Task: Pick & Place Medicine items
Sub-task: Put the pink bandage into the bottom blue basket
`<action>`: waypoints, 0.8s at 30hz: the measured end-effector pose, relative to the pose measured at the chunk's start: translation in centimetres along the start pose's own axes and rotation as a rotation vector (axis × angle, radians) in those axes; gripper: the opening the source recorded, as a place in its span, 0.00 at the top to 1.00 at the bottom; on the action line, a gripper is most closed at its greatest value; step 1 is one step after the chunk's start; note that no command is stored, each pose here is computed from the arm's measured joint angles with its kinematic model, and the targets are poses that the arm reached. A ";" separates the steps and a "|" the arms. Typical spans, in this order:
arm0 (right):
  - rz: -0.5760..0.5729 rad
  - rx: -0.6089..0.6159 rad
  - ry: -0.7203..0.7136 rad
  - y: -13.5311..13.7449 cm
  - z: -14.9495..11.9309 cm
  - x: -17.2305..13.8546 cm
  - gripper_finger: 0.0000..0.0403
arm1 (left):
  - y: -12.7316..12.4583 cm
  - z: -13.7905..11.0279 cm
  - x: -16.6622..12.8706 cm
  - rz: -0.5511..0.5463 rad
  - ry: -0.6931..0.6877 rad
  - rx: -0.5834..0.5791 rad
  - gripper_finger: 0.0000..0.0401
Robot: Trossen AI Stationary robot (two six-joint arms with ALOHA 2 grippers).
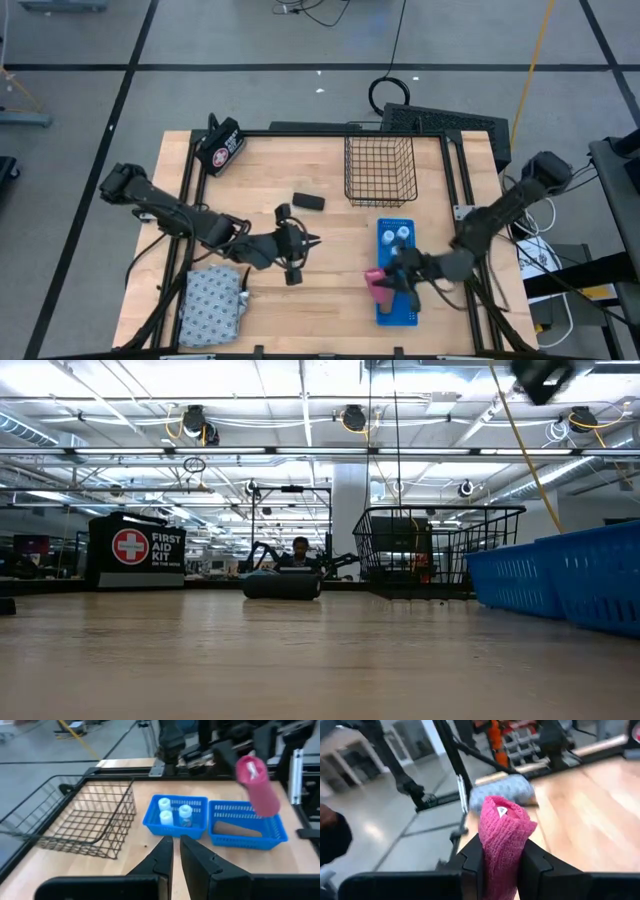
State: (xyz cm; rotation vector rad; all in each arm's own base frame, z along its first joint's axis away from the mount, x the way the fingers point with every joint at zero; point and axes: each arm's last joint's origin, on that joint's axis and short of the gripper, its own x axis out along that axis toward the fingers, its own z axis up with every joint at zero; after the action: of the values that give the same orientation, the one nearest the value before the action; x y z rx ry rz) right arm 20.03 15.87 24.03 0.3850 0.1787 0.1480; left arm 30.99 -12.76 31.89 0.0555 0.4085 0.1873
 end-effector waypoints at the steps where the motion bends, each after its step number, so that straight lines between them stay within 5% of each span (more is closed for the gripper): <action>1: -0.023 0.013 0.010 0.5 -0.5 -0.6 0.85 | -0.1 -0.1 0.0 0.017 0.002 0.002 0.89; 8: -0.156 0.131 0.027 3.1 -4.2 -3.7 0.85 | -0.3 -0.5 0.4 0.047 0.012 -0.035 0.89; 24: -0.216 -0.055 0.092 4.4 -12.3 -3.7 0.85 | 0.0 -0.4 0.6 0.048 0.012 -0.072 0.89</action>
State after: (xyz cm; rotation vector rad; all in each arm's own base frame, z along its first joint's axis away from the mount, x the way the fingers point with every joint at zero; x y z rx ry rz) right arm 13.46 23.69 15.03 0.3020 0.3049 -0.0428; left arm 31.34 -12.66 31.29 -0.0067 0.4121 0.2496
